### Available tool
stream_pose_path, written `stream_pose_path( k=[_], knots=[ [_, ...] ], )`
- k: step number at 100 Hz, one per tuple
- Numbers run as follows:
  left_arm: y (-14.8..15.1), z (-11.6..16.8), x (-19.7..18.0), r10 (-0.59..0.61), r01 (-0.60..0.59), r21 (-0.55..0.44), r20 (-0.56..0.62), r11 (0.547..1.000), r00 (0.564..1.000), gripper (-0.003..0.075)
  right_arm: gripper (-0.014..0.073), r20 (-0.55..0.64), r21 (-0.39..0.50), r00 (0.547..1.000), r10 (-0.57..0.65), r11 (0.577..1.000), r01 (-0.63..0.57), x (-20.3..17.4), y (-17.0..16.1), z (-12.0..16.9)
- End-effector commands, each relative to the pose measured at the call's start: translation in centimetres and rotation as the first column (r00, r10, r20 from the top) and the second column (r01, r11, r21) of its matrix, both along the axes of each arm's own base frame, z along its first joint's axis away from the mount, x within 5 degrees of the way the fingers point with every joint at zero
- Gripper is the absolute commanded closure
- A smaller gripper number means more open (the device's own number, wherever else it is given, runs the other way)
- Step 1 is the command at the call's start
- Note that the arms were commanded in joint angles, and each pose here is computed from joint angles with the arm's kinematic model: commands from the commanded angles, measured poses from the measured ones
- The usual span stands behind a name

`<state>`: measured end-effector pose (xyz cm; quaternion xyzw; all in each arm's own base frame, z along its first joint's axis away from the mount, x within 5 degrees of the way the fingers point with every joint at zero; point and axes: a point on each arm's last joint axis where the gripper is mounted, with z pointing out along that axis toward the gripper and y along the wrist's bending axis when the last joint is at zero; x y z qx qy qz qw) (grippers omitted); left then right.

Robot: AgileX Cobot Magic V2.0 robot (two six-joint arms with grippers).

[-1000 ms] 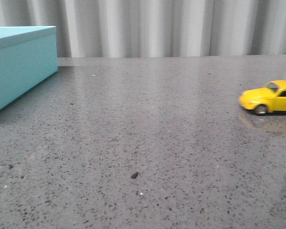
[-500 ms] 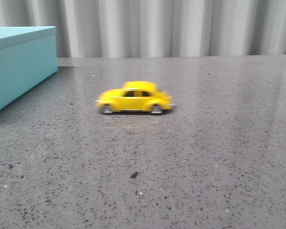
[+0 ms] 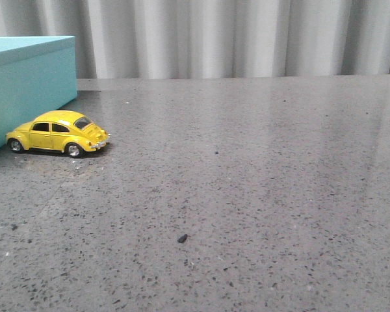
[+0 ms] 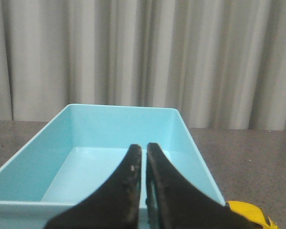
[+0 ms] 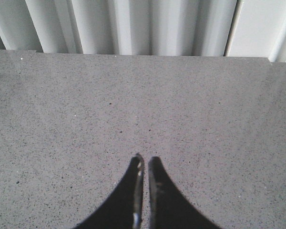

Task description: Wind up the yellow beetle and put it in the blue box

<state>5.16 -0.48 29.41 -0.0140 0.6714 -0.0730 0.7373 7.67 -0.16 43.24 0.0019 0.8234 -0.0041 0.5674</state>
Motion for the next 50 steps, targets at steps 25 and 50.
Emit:
stream_pose_path(
  k=[25,50],
  knots=[
    [-0.9,6.1,2.2,-0.108,0.108,0.003,0.005,0.994,0.994,0.0720,0.0636,0.098,0.005,0.995,0.008,1.000,-0.008,-0.1,0.1,1.0],
    [-3.2,8.4,5.5,-0.247,0.253,0.119,-0.063,0.960,0.967,0.0309,0.0636,0.090,0.004,0.996,0.007,1.000,-0.008,-0.1,0.0,0.9]
  ],
)
